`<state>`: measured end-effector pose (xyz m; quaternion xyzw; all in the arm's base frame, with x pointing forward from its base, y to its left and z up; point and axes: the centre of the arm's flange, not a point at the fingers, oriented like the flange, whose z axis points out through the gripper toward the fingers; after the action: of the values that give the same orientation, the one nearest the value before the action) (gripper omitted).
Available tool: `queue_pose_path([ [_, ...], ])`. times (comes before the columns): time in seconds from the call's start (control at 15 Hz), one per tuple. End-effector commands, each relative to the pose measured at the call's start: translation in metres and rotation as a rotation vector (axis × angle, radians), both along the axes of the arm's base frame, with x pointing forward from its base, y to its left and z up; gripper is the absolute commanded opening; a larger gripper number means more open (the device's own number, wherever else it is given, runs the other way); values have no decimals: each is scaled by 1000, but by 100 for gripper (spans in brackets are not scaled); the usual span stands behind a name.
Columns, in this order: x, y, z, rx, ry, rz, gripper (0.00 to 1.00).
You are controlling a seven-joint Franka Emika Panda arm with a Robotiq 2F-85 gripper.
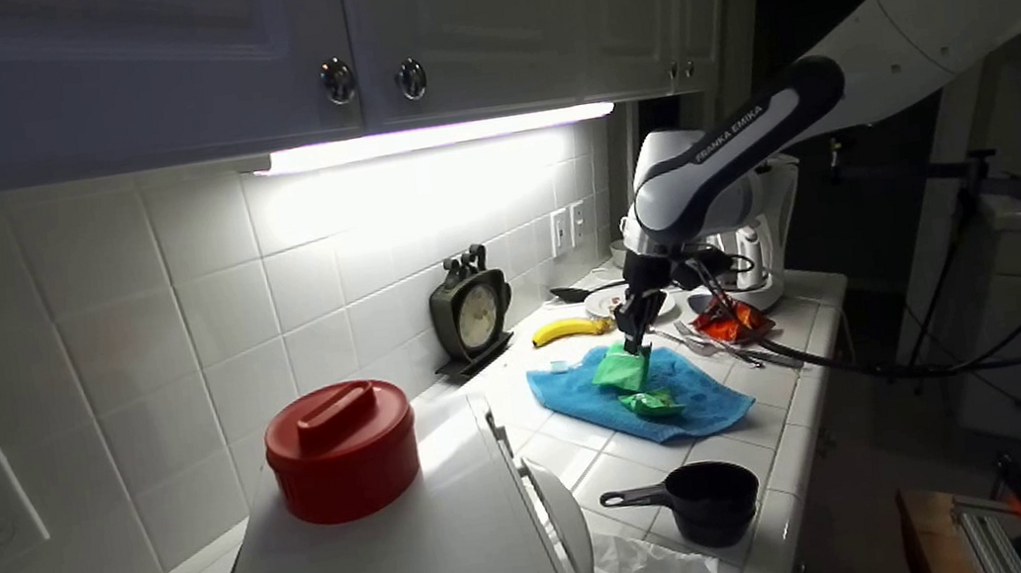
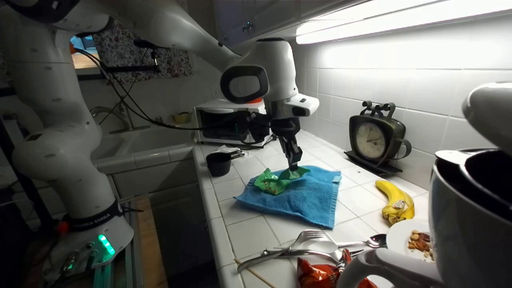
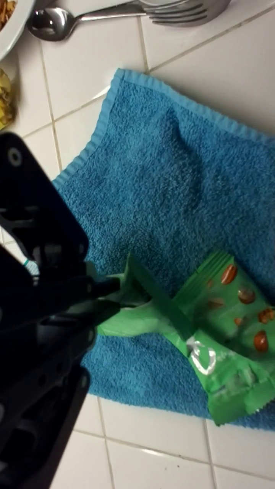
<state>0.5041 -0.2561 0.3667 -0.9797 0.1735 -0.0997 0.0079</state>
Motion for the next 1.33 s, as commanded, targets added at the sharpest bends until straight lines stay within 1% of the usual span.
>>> queue_pose_path([
  [0.0,-19,-4,9,-40,10,-45,43],
  [0.2,-29,-15,12,-64,11,-61,63],
  [0.33,-35,-22,12,-80,5,-42,77],
  [0.53,-42,-33,0,-84,-17,4,99],
  [0.6,-44,-36,-4,-82,-20,22,100],
  [0.67,-45,-39,-10,-63,-30,38,100],
  [0.87,-56,-44,-14,-62,-25,57,100],
  [1.13,-72,-31,-11,4,73,-25,100],
  [1.27,-82,-28,-7,50,117,-32,100],
])
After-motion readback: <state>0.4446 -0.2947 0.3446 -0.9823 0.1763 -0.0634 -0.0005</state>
